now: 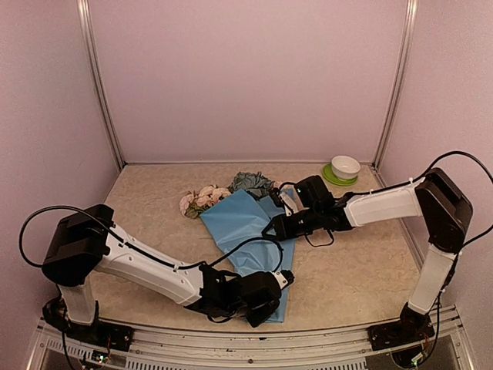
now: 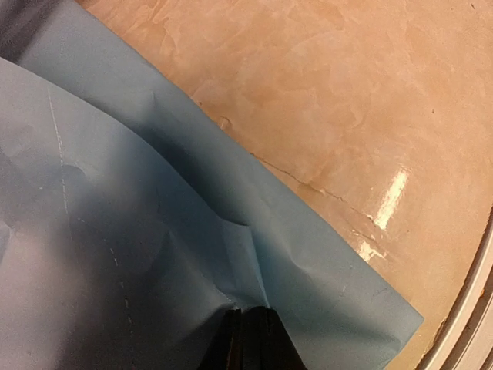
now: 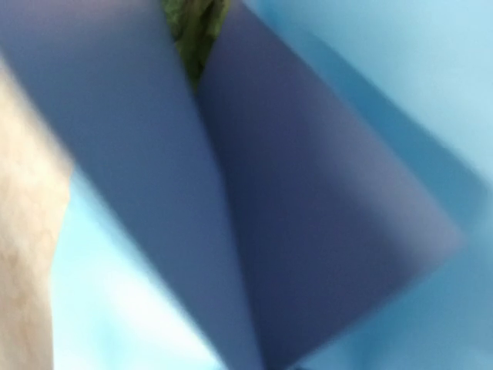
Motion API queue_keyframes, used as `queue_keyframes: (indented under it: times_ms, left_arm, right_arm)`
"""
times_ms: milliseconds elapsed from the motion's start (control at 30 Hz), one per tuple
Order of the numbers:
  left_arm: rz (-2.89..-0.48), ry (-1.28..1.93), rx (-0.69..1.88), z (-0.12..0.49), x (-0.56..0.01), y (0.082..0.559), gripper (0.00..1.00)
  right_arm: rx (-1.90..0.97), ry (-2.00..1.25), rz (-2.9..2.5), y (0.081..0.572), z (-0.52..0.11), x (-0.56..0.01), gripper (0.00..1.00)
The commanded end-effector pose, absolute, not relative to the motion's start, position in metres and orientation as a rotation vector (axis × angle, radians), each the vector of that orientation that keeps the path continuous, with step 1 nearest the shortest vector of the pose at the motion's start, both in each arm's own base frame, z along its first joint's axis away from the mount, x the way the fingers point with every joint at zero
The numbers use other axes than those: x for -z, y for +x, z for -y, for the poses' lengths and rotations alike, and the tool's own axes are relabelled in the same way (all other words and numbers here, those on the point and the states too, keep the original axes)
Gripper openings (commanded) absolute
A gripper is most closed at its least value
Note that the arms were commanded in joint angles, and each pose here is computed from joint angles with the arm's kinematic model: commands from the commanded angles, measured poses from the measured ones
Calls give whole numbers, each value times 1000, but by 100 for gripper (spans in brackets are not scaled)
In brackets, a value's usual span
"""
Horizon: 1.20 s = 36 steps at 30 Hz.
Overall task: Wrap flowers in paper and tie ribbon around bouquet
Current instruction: Press the fold line on the folded wrapping paper.
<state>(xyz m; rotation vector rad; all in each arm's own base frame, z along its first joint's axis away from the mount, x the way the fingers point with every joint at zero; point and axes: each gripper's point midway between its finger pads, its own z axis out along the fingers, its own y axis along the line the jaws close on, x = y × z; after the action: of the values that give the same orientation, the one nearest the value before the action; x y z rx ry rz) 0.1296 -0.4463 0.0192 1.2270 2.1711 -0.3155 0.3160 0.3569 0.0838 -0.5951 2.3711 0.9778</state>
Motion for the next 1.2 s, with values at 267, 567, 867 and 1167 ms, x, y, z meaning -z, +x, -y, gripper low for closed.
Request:
queue_keyframes:
  times_ms: [267, 567, 867, 1167]
  left_arm:
    - [-2215, 1261, 386, 442, -4, 119, 10]
    - [-2216, 1251, 423, 440, -1, 119, 10]
    - [-2215, 1250, 434, 440, -4, 120, 10]
    - [-2209, 1237, 461, 443, -7, 122, 10]
  right_arm:
    - [-995, -549, -2575, 234, -291, -86, 100]
    - [-1378, -498, -2594, 177, -295, -66, 96]
    - [-1506, -498, -2649, 160, -311, -38, 70]
    - [-1565, -537, -2614, 156, -329, -41, 39]
